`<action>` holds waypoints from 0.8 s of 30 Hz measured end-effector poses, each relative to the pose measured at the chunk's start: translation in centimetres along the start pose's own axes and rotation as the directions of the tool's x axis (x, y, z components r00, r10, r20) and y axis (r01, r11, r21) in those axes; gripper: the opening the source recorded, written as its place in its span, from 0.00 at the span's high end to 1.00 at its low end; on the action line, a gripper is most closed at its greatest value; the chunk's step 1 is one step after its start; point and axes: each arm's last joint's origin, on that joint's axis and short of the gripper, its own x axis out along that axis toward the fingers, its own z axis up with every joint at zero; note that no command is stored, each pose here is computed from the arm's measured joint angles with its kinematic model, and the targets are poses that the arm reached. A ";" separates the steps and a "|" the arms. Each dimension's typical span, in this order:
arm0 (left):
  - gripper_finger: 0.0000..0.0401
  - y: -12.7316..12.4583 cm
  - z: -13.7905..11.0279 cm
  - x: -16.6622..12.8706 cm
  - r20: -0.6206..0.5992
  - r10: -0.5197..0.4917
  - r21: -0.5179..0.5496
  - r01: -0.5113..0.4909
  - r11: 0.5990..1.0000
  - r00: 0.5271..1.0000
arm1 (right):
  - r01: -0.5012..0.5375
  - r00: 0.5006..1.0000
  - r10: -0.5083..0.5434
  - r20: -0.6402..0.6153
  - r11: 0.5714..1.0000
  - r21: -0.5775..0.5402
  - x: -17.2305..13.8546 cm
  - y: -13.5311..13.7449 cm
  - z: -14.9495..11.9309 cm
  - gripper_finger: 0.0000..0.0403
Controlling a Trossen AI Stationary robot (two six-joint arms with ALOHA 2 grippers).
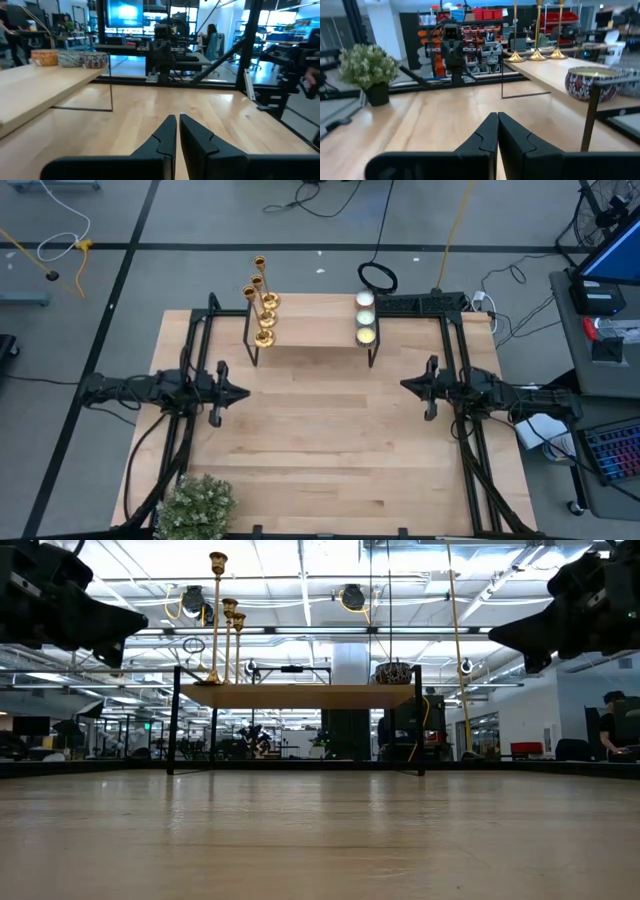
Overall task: Pick & Place candle stick holders
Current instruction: Return to Home Position
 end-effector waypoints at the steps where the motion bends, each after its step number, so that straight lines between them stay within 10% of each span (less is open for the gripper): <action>1: 0.94 0.0 0.0 0.0 -0.003 -0.004 -0.004 0.004 1.000 1.000 | -0.001 1.000 0.001 0.000 1.000 -0.026 0.0 0.0 0.0 0.98; 24: 0.94 0.3 0.2 0.0 0.030 0.022 -0.015 -0.022 1.000 0.999 | -0.003 1.000 0.003 -0.014 1.000 0.023 0.0 0.0 -0.1 0.98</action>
